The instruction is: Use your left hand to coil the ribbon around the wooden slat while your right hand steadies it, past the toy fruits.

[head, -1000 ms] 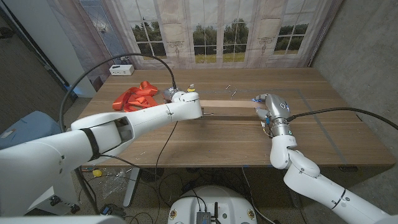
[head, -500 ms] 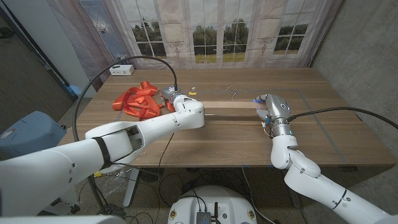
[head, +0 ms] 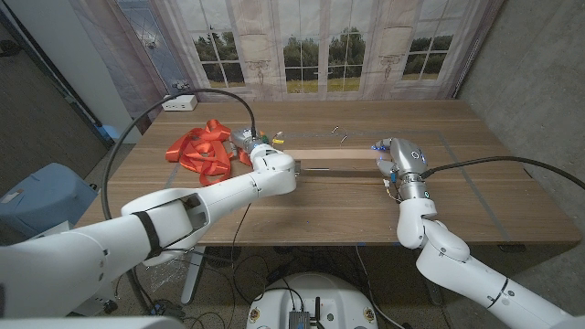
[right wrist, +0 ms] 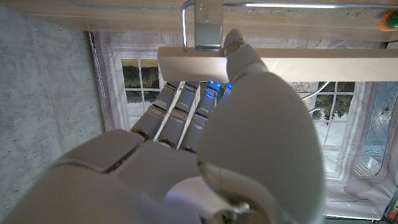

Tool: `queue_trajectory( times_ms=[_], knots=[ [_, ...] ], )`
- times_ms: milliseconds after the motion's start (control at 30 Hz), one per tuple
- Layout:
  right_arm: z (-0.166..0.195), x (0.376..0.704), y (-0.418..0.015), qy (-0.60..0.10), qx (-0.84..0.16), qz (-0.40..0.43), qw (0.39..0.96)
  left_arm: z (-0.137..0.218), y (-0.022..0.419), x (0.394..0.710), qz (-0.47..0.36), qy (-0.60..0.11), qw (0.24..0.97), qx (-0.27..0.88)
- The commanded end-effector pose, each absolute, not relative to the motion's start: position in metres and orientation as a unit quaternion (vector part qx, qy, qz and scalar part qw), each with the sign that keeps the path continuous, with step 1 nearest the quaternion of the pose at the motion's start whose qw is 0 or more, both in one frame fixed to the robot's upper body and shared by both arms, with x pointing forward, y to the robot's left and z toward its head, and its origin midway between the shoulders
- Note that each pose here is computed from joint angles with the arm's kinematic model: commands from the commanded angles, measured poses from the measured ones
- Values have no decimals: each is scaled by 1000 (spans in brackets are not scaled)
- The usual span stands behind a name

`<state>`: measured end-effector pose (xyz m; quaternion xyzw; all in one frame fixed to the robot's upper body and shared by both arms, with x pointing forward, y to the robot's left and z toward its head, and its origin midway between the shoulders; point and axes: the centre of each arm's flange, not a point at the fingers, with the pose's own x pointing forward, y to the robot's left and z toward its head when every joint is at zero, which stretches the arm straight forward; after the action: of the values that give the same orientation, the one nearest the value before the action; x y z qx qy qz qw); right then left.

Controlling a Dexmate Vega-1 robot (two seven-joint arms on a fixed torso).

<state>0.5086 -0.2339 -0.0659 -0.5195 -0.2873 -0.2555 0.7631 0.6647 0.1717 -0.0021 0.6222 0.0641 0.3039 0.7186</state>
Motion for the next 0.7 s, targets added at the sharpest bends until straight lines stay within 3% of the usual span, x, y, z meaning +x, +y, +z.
queue_trajectory(
  times_ms=[33, 300, 700],
  knots=[
    [-64, 509, -231, -293, -507, -263, 767, 26, 181, 632, 342, -166, 811, 445],
    [-65, 511, -233, -299, -485, -261, 779, 42, 187, 620, 292, -251, 866, 319],
    [-68, 512, -234, -305, -468, -248, 791, 68, 180, 601, 286, -300, 858, 304]
  ],
)
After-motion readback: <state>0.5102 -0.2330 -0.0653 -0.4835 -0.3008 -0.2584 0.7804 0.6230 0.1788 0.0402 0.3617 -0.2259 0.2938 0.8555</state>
